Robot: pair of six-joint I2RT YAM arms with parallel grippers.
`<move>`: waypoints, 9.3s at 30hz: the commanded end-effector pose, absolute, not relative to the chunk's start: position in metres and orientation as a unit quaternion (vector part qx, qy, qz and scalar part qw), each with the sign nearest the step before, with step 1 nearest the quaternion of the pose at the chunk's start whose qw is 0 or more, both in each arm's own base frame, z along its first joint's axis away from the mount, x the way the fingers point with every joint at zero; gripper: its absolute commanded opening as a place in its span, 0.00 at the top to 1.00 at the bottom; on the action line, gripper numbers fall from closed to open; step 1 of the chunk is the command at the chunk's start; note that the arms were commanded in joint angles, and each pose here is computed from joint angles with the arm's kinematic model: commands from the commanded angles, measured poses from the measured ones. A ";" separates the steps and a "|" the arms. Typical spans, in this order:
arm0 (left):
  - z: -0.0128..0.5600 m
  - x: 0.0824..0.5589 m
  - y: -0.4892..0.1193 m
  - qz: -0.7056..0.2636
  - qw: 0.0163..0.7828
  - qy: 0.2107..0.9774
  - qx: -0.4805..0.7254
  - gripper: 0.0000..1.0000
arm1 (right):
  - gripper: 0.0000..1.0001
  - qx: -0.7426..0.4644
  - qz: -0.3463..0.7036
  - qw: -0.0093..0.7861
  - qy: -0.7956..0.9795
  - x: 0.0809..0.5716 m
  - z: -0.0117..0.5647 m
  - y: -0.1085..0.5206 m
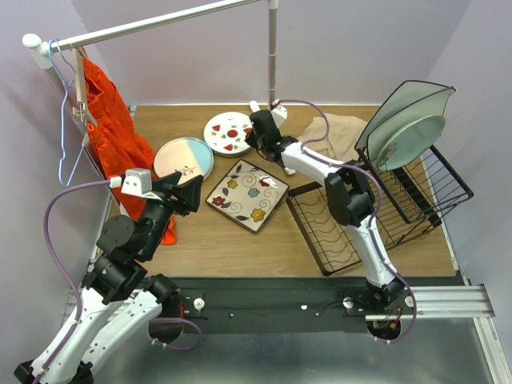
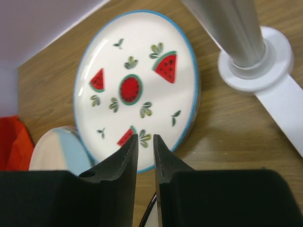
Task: Unload the plates from the dish rack
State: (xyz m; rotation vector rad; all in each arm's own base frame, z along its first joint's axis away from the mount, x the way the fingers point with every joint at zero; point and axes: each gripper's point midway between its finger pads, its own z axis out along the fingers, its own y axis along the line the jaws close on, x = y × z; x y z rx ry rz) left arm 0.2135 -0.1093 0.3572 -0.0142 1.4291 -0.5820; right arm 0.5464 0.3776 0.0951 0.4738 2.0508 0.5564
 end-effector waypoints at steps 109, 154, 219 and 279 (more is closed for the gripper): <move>0.341 0.319 -0.617 -0.268 0.719 0.568 0.299 0.62 | 0.00 0.183 0.307 0.846 0.395 0.086 0.605 -0.039; 0.427 0.306 -0.569 -0.393 0.639 0.640 0.166 0.39 | 0.00 0.204 0.295 0.848 0.391 0.082 0.603 -0.054; 0.358 0.307 -0.623 -0.274 0.723 0.545 0.323 0.78 | 0.00 0.203 0.305 0.845 0.389 0.081 0.603 -0.057; 0.503 0.255 -0.587 -0.320 0.798 0.440 0.260 1.00 | 0.00 0.216 0.293 0.846 0.390 0.083 0.601 -0.063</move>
